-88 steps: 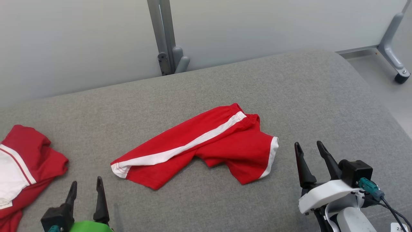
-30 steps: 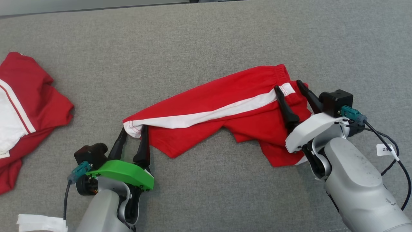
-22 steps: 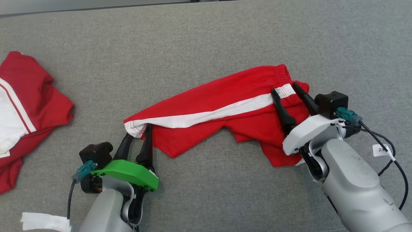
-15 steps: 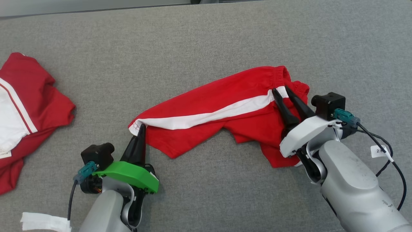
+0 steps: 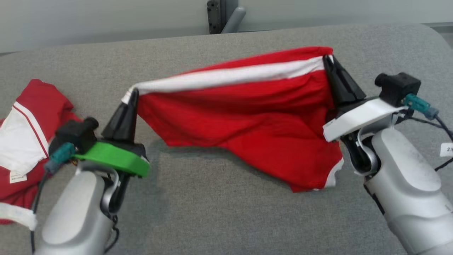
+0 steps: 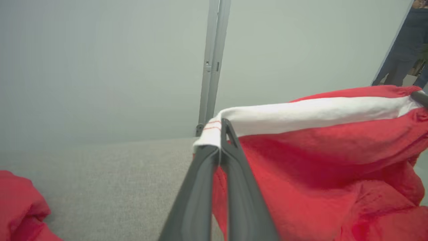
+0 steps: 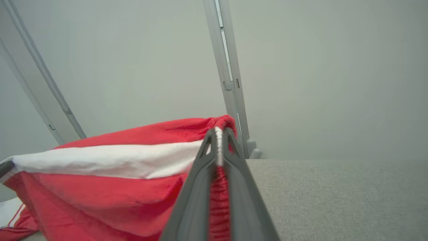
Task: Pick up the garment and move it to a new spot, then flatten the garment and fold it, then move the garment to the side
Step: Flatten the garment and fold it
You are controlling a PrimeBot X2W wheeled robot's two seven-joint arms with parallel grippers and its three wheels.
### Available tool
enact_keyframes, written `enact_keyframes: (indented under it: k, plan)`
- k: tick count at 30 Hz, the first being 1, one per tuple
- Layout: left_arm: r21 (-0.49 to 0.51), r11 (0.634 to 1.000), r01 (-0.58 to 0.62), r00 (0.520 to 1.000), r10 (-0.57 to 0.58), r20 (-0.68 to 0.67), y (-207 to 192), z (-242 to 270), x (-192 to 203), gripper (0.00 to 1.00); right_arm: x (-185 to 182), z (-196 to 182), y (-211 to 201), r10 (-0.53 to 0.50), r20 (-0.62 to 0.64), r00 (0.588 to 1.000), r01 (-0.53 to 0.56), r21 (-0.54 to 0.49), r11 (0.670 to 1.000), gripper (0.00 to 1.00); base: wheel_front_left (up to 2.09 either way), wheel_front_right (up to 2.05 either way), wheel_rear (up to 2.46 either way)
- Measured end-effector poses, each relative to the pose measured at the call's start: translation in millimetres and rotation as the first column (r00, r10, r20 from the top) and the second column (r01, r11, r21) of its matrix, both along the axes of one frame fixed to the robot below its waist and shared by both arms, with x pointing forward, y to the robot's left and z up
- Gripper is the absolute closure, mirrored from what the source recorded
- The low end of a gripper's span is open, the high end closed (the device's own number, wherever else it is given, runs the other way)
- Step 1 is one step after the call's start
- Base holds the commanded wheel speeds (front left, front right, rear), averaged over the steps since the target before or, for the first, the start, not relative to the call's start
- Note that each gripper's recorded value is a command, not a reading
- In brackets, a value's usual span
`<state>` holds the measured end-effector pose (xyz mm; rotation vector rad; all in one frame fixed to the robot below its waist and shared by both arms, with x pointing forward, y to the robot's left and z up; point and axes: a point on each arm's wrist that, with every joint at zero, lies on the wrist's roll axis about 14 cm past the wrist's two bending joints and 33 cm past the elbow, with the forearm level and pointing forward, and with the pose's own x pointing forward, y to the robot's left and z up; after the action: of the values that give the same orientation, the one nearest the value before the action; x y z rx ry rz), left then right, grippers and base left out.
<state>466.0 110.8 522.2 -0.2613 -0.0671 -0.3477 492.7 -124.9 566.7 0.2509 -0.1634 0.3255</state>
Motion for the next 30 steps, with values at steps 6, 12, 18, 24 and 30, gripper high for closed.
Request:
enact_keyframes:
  k: [6, 12, 18, 24, 30]
  plan:
    - [0.139, 0.99, 0.031, 0.983, -0.056, 0.176, 9, 90, 48, 1.0, 28, 62, -4, 0.012, 0.106, 0.994, -0.007, -0.045, 0.999, 1.0, 0.0, 0.0, 0.0]
    - [0.269, 0.963, -0.033, 0.94, -0.062, 0.337, 17, 175, 103, 1.0, 79, 134, -23, -0.038, 0.232, 0.972, 0.057, -0.078, 0.995, 1.0, 0.0, 0.0, 0.0]
    - [0.311, 0.946, -0.093, 0.887, -0.063, 0.457, 15, 207, 137, 1.0, 116, 165, -38, -0.096, 0.323, 0.942, 0.129, -0.084, 0.988, 1.0, 0.0, 0.0, 0.0]
    - [0.284, 0.959, -0.024, 0.948, -0.068, 0.31, 4, 128, 125, 1.0, 111, 73, -33, -0.08, 0.148, 0.986, 0.099, -0.122, 0.988, 1.0, 0.0, 0.0, 0.0]
    - [0.162, 0.986, 0.047, 0.997, -0.037, -0.063, -1, -19, 48, 1.0, 41, -60, -18, -0.012, -0.176, 0.984, -0.015, -0.153, 0.988, 1.0, 0.0, 0.0, 0.0]
